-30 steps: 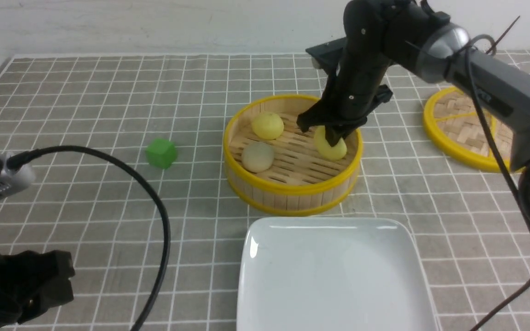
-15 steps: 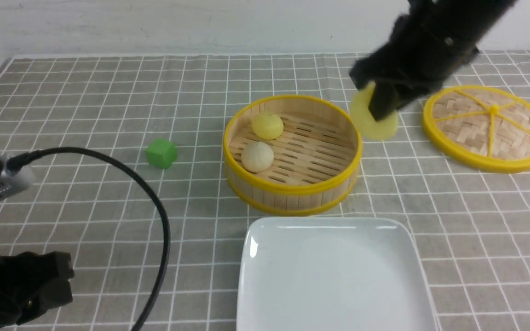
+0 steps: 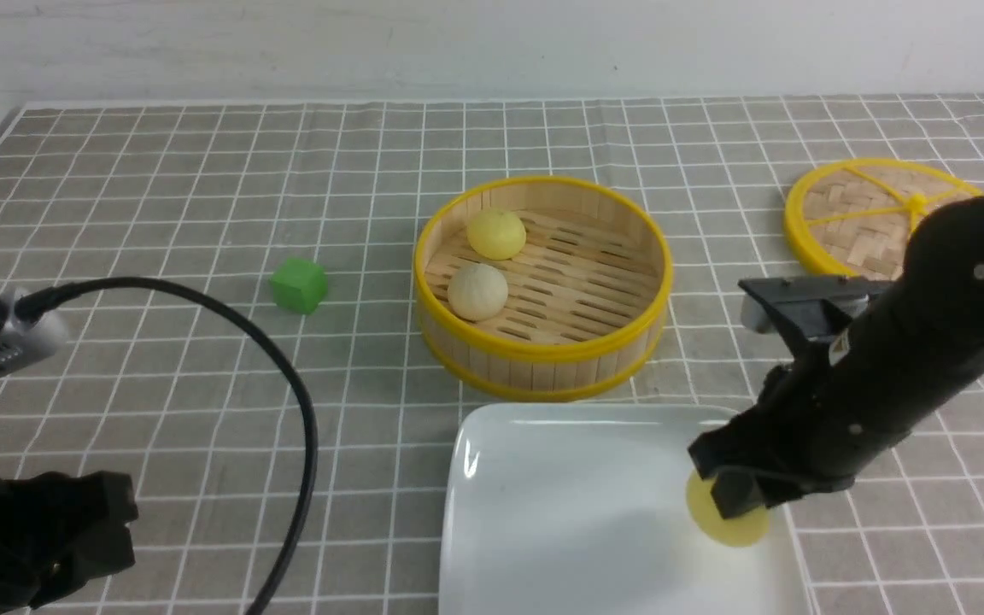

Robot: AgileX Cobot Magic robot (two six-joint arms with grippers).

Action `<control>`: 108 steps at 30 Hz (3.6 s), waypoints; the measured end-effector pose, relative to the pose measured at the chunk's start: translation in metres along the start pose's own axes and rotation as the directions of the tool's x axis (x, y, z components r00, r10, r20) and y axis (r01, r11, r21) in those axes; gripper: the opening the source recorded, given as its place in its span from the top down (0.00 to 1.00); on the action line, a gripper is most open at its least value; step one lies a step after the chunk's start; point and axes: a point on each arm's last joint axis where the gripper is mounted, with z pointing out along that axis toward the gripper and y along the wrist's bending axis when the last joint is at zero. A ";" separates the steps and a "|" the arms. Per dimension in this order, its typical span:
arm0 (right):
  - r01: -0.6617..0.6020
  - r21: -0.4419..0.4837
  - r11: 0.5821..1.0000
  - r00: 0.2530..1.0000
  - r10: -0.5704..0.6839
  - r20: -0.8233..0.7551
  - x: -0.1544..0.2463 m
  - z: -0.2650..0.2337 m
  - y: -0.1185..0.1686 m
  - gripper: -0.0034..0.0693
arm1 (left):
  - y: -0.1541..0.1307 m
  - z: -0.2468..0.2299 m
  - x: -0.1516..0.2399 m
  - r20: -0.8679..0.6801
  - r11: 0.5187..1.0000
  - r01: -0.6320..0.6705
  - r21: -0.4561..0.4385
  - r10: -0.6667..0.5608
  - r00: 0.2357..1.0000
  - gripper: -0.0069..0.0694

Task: Put the steamed buns into the plate on the grey tablecloth.
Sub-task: 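Move the steamed bun from the bamboo steamer onto the white plate with the right gripper, then reach into the bamboo steamer and grasp a bun with the left gripper, then carry the bun from the bamboo steamer to the plate with the left gripper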

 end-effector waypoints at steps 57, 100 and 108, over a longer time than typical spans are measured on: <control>0.244 0.228 0.943 0.780 -0.331 0.532 0.197 -0.128 -0.040 0.95 | -0.134 0.067 -0.127 -0.138 0.954 -0.194 0.231 0.229 0.964 0.83; 0.245 0.237 0.940 0.761 -0.338 0.554 0.194 -0.130 -0.039 0.89 | -0.230 0.109 -0.164 -0.014 0.898 -0.420 0.131 0.425 0.905 0.87; 0.245 0.237 0.940 0.761 -0.338 0.553 0.195 -0.129 -0.040 0.88 | -0.229 0.079 -0.099 -0.275 0.820 -0.549 0.164 0.572 0.773 0.87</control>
